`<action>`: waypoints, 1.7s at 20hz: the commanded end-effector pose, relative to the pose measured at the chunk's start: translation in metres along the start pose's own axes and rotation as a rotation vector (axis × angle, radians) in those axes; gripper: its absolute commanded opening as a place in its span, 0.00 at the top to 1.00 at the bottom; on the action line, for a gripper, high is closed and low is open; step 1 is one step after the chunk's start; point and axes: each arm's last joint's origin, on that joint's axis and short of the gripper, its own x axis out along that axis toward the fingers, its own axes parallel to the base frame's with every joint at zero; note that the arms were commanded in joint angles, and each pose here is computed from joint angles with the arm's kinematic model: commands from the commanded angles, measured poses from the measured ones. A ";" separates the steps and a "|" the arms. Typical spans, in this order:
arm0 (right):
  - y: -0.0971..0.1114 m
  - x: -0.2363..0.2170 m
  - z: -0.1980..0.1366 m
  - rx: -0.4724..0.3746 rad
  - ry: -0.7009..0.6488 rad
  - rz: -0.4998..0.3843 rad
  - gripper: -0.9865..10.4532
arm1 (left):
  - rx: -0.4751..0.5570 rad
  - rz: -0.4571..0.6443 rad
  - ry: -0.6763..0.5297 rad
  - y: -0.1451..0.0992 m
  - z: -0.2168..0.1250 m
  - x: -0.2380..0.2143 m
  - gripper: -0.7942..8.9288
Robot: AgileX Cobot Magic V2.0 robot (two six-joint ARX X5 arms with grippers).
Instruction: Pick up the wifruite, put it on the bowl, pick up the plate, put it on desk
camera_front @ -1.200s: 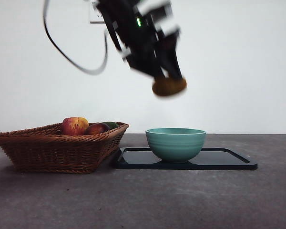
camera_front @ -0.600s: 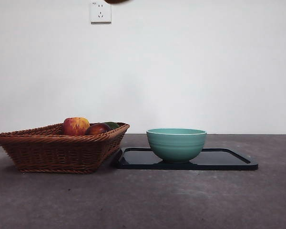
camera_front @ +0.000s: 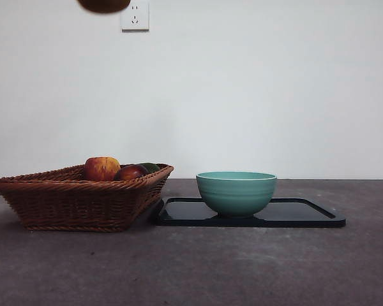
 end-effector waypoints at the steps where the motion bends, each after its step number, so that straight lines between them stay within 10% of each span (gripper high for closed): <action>1: 0.003 -0.003 0.004 -0.028 -0.023 0.004 0.74 | -0.044 0.039 -0.001 0.003 -0.005 0.015 0.73; 16: 0.002 -0.003 0.004 -0.026 -0.025 -0.009 0.74 | -0.219 0.177 0.040 0.022 -0.086 0.107 0.73; 34: 0.002 -0.003 0.004 -0.015 -0.023 -0.009 0.74 | -0.183 0.245 0.036 0.036 -0.151 0.176 0.73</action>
